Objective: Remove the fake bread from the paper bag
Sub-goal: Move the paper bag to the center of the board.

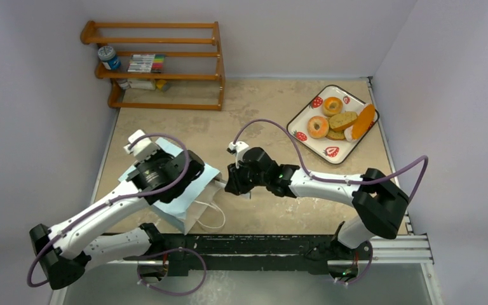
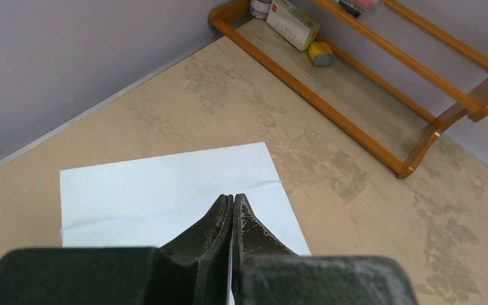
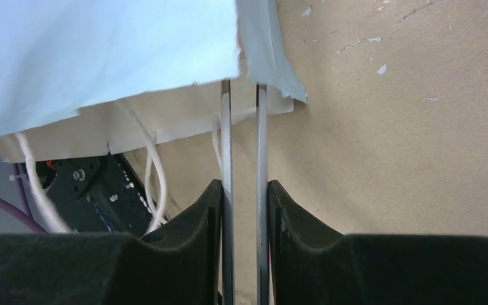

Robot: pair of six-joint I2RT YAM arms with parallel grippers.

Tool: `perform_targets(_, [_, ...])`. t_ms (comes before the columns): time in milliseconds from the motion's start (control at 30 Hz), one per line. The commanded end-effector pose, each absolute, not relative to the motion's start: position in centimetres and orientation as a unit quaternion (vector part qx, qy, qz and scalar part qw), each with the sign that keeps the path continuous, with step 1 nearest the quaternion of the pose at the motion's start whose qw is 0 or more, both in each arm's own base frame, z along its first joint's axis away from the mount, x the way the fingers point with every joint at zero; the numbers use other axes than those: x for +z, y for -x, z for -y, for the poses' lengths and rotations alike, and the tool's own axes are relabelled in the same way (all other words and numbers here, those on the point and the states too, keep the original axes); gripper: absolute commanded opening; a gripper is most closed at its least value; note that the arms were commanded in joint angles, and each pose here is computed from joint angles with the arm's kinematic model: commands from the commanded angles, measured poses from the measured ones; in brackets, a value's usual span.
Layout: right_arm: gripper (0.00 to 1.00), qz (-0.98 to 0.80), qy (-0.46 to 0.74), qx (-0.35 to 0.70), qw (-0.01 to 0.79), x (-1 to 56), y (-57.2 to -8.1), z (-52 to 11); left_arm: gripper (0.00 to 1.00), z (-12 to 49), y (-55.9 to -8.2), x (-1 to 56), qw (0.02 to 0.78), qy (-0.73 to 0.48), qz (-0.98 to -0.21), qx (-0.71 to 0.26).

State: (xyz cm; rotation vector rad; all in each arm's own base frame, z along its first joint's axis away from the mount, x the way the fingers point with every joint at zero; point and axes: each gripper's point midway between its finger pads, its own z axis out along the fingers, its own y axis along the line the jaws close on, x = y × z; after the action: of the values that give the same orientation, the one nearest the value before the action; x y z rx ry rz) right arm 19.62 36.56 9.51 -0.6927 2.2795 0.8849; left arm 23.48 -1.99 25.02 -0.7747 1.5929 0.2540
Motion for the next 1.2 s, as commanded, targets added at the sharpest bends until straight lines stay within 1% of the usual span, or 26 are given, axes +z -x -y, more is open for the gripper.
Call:
perform_targets(0, [0.28,-0.839,0.253,0.364,0.317,12.0,-19.4,-36.7,0.0,3.6,-24.9,24.9,0.628,0.323,-0.699,0.118])
perform_targets(133, [0.3,-0.845,0.253,0.36,0.303,11.2,-18.8,-36.2,0.0,4.4,-25.2,23.5,0.616,0.32,-0.71,0.115])
perform_targets(267, [0.38,-0.836,0.252,0.362,0.327,11.5,-19.2,-36.0,0.0,4.7,-25.2,22.8,0.608,0.329,-0.716,0.1])
perform_targets(367, [0.41,-0.837,0.254,0.361,0.324,10.9,-19.1,-36.0,0.0,4.6,-25.0,22.8,0.605,0.337,-0.715,0.097])
perform_targets(533, [0.4,-0.842,0.263,0.356,0.309,9.0,-18.0,-35.2,0.0,4.3,-24.8,23.0,0.606,0.351,-0.709,0.088])
perform_targets(700, [0.38,-0.824,0.27,0.389,0.312,10.5,-16.4,-34.6,0.0,4.0,-24.6,23.1,0.61,0.364,-0.699,0.077])
perform_targets(933, [0.37,-0.808,0.288,0.41,0.311,12.0,-14.9,-34.1,0.0,4.6,-25.1,22.5,0.602,0.361,-0.708,0.08])
perform_targets(1167, [0.36,-0.809,0.292,0.406,0.309,12.0,-14.9,-34.8,0.0,5.0,-25.2,21.5,0.591,0.366,-0.714,0.081])
